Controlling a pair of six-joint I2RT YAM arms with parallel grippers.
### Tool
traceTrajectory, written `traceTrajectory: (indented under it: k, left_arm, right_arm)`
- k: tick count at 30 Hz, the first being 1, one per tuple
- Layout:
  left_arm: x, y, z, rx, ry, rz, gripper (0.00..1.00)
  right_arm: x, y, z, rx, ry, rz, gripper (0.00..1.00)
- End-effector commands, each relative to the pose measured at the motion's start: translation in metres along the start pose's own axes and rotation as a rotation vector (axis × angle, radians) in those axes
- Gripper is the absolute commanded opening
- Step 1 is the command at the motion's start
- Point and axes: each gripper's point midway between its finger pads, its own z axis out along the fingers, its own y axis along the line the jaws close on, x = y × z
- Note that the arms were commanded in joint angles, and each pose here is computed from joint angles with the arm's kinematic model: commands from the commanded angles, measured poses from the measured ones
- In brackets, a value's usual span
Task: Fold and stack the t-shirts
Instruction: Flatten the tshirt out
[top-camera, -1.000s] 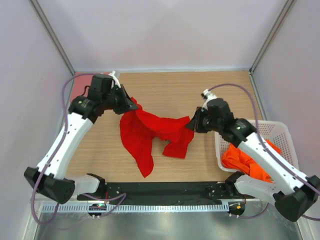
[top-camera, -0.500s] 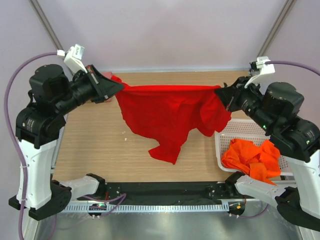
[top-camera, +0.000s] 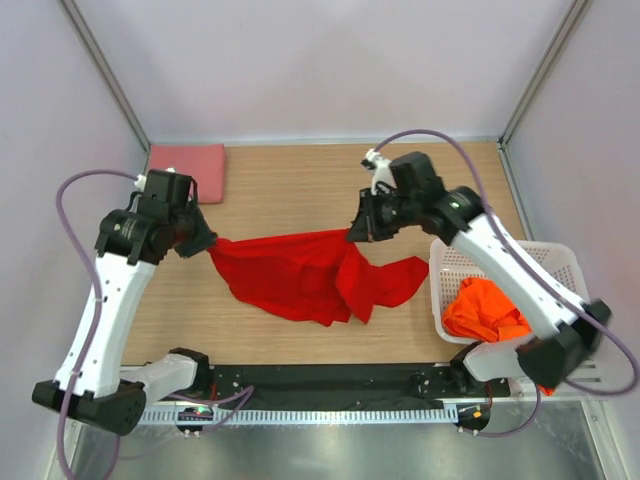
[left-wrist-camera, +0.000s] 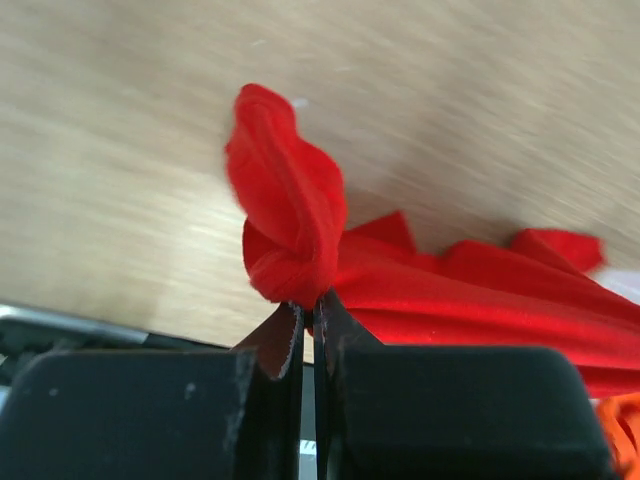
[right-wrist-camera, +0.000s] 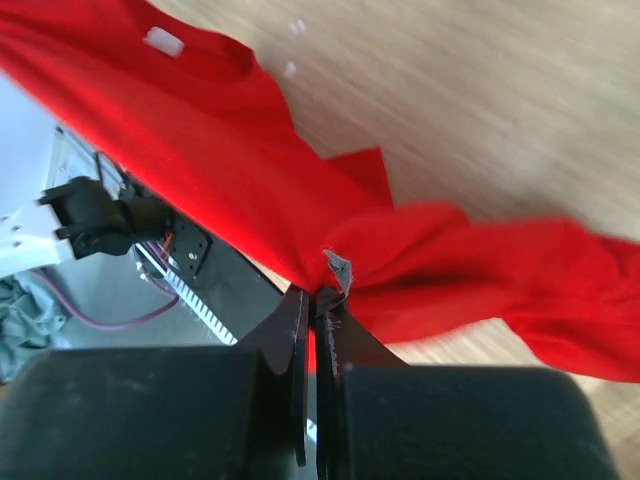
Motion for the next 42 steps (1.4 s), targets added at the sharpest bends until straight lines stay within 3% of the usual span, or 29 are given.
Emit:
traceTrajectory:
  k: [1, 5, 13, 19, 24, 25, 26, 28, 31, 35, 37, 38, 40, 42]
  left_arm:
    - [-0.01, 0.049, 0.011, -0.203, -0.049, -0.057, 0.0]
    - [-0.03, 0.043, 0.007, -0.168, -0.084, -0.096, 0.0]
    - [-0.056, 0.021, -0.015, -0.058, -0.195, -0.13, 0.0]
    - [-0.095, -0.026, -0.022, 0.134, -0.285, -0.173, 0.0]
    - [-0.154, -0.08, -0.028, 0.34, -0.393, -0.169, 0.0]
    - [-0.162, -0.087, -0.015, 0.347, -0.372, -0.171, 0.01]
    - [-0.181, -0.102, -0.034, 0.421, -0.406, -0.162, 0.0]
    - [-0.203, -0.117, -0.029, 0.46, -0.409, -0.158, 0.0]
    - [-0.232, -0.139, -0.065, 0.577, -0.479, -0.138, 0.0]
    - [-0.215, -0.135, -0.087, 0.612, -0.476, -0.138, 0.0]
    - [-0.182, -0.114, -0.05, 0.529, -0.377, -0.156, 0.0]
    - [-0.164, -0.102, -0.064, 0.522, -0.379, -0.152, 0.0]
    - [-0.12, -0.072, -0.029, 0.42, -0.276, -0.172, 0.0]
    - [-0.082, -0.044, -0.033, 0.354, -0.236, -0.165, 0.0]
  right_arm:
    - [-0.019, 0.01, 0.026, -0.063, -0.005, 0.053, 0.02]
    - [-0.023, 0.004, 0.035, -0.025, 0.039, 0.064, 0.01]
    - [-0.039, -0.003, 0.015, 0.052, -0.063, 0.012, 0.02]
    - [-0.112, -0.024, -0.014, 0.172, -0.276, -0.011, 0.02]
    - [-0.175, -0.073, -0.038, 0.296, -0.397, 0.009, 0.02]
    - [-0.196, -0.066, -0.058, 0.302, -0.463, -0.008, 0.02]
    - [-0.201, -0.069, -0.06, 0.312, -0.467, -0.001, 0.02]
    - [-0.219, -0.053, -0.079, 0.276, -0.535, -0.019, 0.01]
    - [-0.23, -0.028, -0.098, 0.207, -0.585, -0.03, 0.01]
    - [-0.223, -0.002, -0.115, 0.136, -0.592, -0.032, 0.02]
    - [-0.205, 0.006, -0.114, 0.114, -0.543, -0.038, 0.02]
    - [-0.194, 0.015, -0.109, 0.095, -0.51, -0.053, 0.01]
    - [-0.159, 0.017, -0.097, 0.102, -0.404, -0.062, 0.02]
    - [-0.129, 0.029, -0.084, 0.084, -0.313, -0.077, 0.01]
